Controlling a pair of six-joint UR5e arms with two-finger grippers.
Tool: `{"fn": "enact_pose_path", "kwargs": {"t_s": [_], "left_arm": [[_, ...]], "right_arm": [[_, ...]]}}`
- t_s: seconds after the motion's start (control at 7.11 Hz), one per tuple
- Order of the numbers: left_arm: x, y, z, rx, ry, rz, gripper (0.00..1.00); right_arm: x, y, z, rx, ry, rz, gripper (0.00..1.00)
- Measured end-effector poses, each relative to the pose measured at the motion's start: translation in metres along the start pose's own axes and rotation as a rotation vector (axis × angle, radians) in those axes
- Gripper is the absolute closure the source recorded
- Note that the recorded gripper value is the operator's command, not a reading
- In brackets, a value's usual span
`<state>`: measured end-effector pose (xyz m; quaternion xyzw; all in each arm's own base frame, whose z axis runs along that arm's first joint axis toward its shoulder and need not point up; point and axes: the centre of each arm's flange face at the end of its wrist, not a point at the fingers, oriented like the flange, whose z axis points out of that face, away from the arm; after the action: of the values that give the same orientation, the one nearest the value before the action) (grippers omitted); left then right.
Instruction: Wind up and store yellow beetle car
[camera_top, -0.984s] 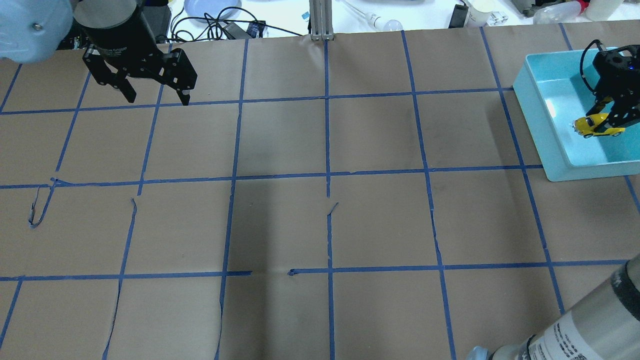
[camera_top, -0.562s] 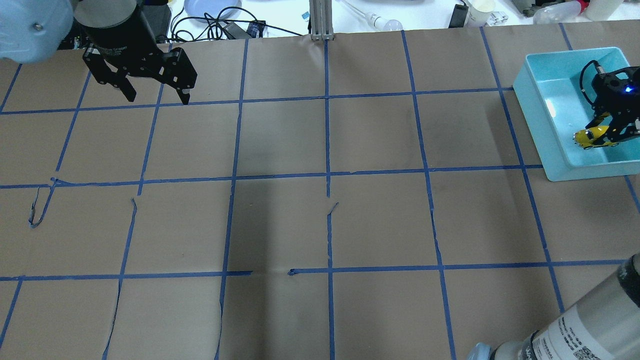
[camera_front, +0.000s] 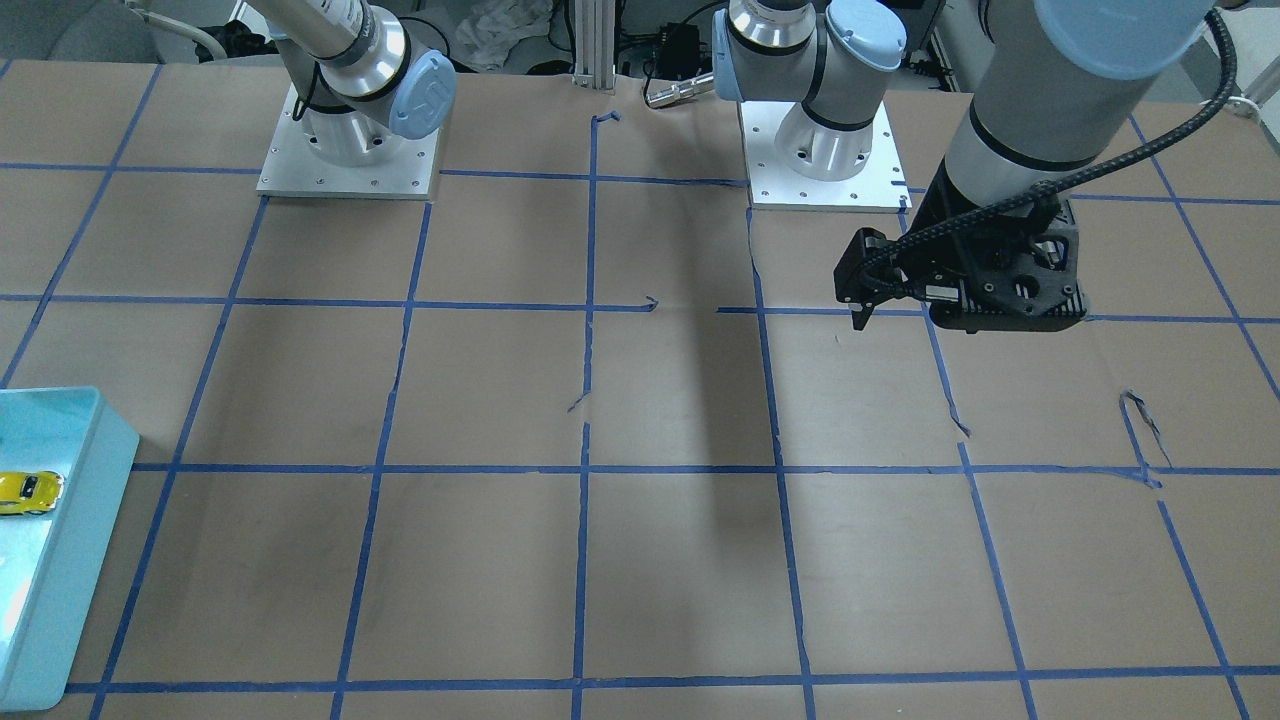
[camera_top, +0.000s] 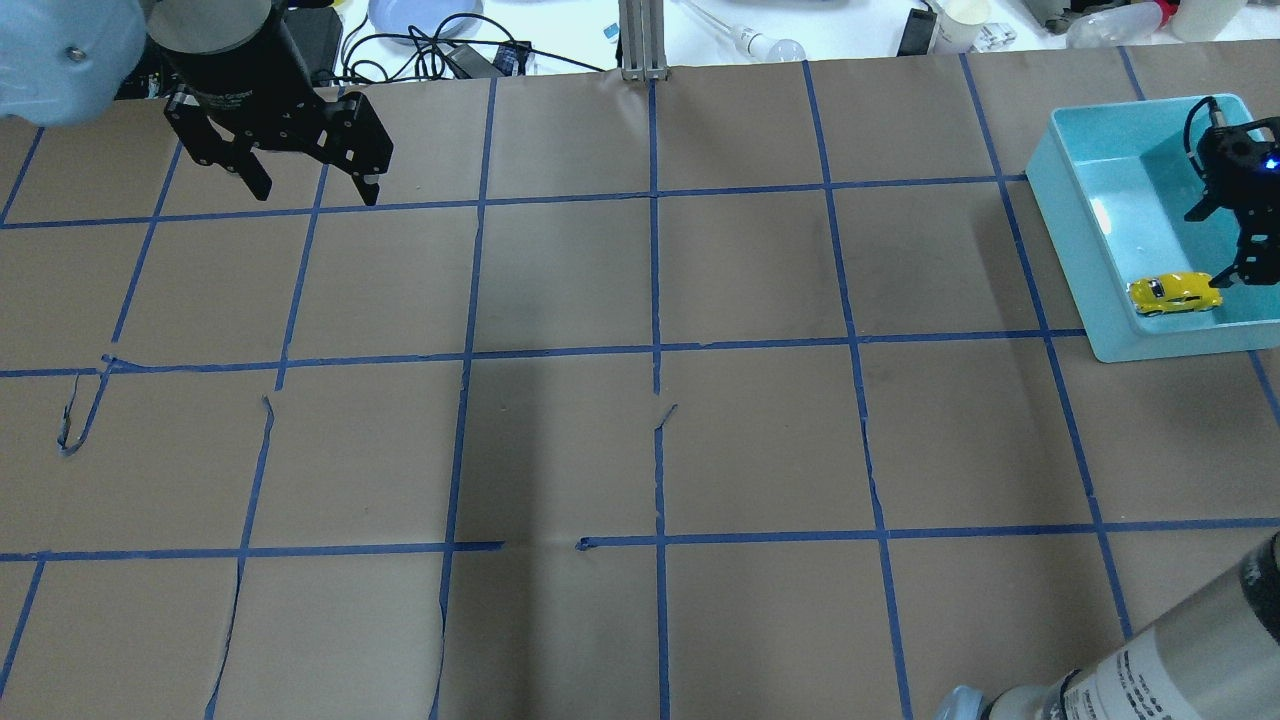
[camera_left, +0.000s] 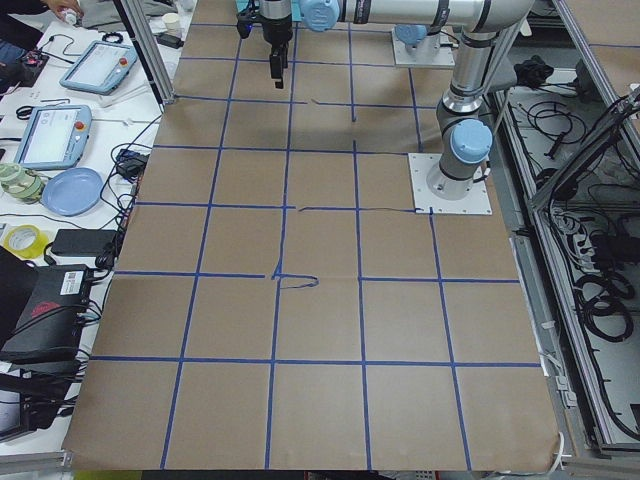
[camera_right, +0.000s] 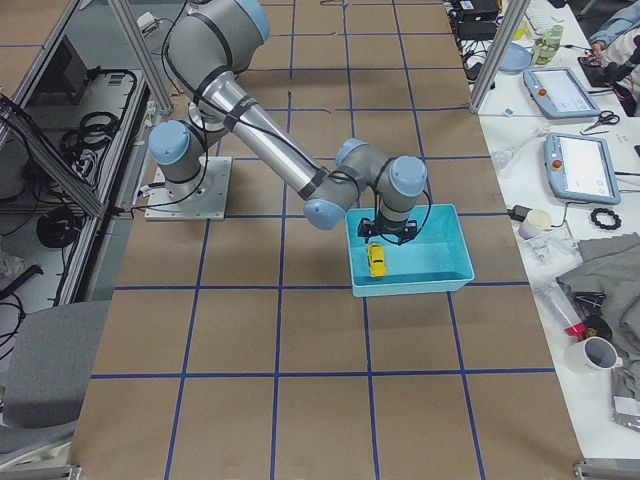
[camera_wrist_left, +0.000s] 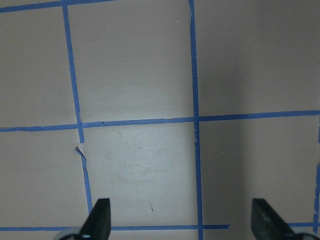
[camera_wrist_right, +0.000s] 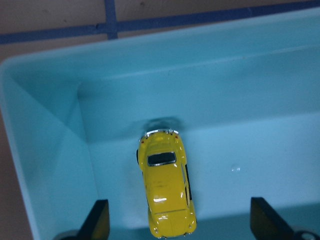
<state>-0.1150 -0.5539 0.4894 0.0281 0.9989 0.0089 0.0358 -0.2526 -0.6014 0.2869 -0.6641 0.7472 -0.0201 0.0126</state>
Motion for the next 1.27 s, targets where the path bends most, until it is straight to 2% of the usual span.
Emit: {"fn": "enact_pose_path", "kwargs": {"t_s": [0.14, 0.28, 0.56, 0.7, 0.84, 0.98, 1.12, 1.27], "left_arm": [[0.0, 0.0, 0.0, 0.002, 0.001, 0.0, 0.0], [0.0, 0.0, 0.001, 0.002, 0.001, 0.001, 0.0], [0.0, 0.0, 0.002, 0.003, 0.0, 0.0, 0.0], [0.0, -0.001, 0.002, 0.004, 0.0, 0.0, 0.0], [0.001, 0.0, 0.002, 0.005, 0.0, 0.0, 0.0], [0.001, -0.001, 0.001, 0.006, 0.0, 0.0, 0.0], [0.0, -0.001, 0.001, 0.006, 0.001, 0.0, 0.0], [0.0, -0.001, 0.001, 0.006, 0.001, 0.0, 0.0]], "right_arm": [[-0.009, -0.028, -0.031, 0.04, 0.002, 0.09, 0.0], [-0.016, -0.08, -0.061, 0.057, -0.004, 0.181, 0.0], [-0.033, -0.231, -0.101, 0.06, 0.002, 0.295, 0.0], [-0.046, -0.295, -0.11, 0.064, 0.006, 0.364, 0.0], [-0.062, -0.341, -0.122, 0.072, 0.018, 0.462, 0.0], [-0.081, -0.373, -0.142, 0.089, 0.039, 0.653, 0.0], [-0.104, -0.391, -0.165, 0.104, 0.051, 0.865, 0.0], [-0.13, -0.398, -0.189, 0.104, 0.054, 0.993, 0.0]]}}
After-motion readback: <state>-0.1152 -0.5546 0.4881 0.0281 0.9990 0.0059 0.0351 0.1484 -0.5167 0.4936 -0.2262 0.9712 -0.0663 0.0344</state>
